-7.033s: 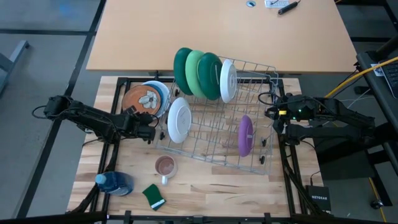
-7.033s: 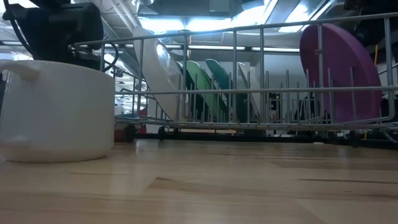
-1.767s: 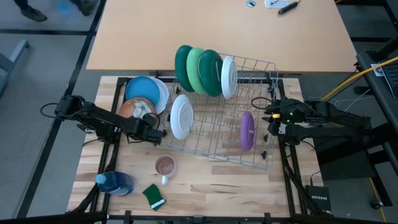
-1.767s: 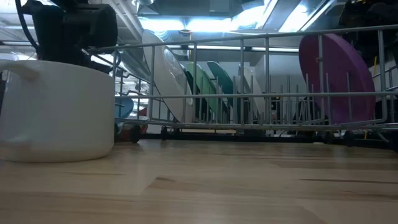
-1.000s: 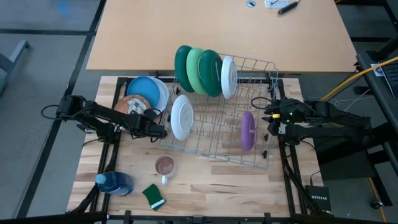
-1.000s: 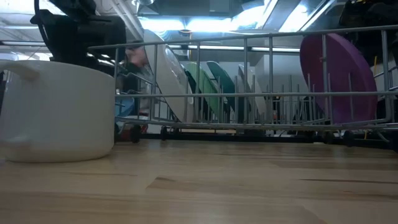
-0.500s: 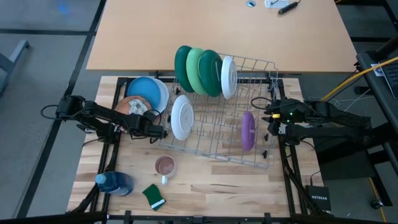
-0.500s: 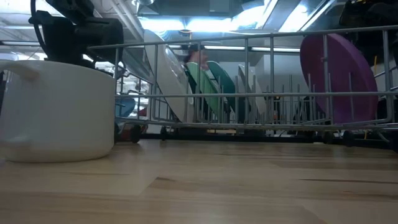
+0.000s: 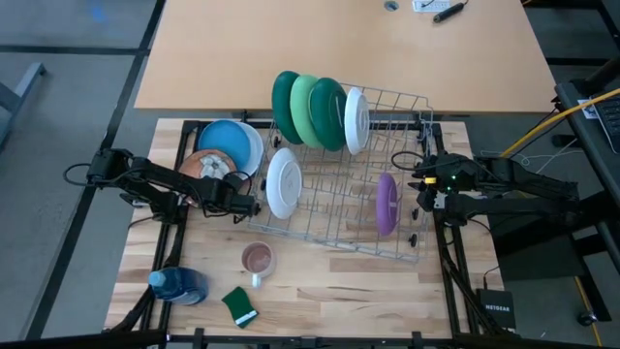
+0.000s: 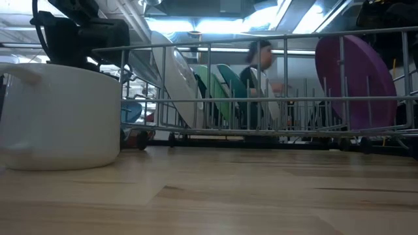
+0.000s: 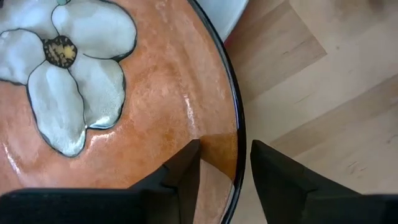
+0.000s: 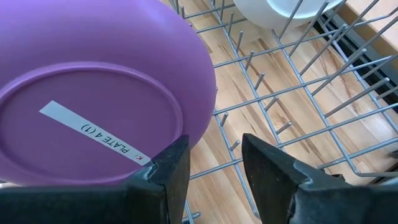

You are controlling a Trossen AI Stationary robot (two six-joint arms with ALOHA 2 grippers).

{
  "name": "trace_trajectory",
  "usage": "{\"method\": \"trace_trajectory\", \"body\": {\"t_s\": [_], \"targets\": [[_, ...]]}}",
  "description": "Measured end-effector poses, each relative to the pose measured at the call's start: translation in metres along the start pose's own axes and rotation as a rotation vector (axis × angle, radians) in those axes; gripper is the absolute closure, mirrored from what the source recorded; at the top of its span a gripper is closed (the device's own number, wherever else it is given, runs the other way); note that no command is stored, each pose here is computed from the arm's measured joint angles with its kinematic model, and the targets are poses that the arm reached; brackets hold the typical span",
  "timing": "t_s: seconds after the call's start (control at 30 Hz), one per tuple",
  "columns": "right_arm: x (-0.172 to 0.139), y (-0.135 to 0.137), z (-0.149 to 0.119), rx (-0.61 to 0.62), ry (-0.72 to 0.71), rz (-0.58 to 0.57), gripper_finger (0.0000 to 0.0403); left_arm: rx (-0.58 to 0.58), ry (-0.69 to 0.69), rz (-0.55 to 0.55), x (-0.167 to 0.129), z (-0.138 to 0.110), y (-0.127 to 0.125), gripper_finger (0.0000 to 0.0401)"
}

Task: Sort dishes
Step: Put the orange plate into the dishwasher rack

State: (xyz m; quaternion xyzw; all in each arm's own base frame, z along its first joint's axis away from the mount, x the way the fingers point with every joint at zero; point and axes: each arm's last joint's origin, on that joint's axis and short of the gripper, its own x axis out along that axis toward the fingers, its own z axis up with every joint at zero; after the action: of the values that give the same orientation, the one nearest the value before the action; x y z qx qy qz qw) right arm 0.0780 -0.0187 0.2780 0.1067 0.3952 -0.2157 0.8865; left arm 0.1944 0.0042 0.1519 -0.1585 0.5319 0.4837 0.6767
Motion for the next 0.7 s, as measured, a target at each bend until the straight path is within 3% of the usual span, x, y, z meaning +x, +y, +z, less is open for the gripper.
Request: {"method": "trace_trajectory", "body": {"t_s": [0.3,0.7], "targets": [[0.0,0.0,0.0,0.0,0.0,0.0,0.0251,0.003,0.033,-0.018,-0.0005,-0.0012,-0.0007,0.0357],[0.0,0.0,-0.0001,0.0,0.0,0.0,0.0251,-0.002,0.088,-0.063,-0.0019,-0.0013,-0.0032,0.0396]]}}
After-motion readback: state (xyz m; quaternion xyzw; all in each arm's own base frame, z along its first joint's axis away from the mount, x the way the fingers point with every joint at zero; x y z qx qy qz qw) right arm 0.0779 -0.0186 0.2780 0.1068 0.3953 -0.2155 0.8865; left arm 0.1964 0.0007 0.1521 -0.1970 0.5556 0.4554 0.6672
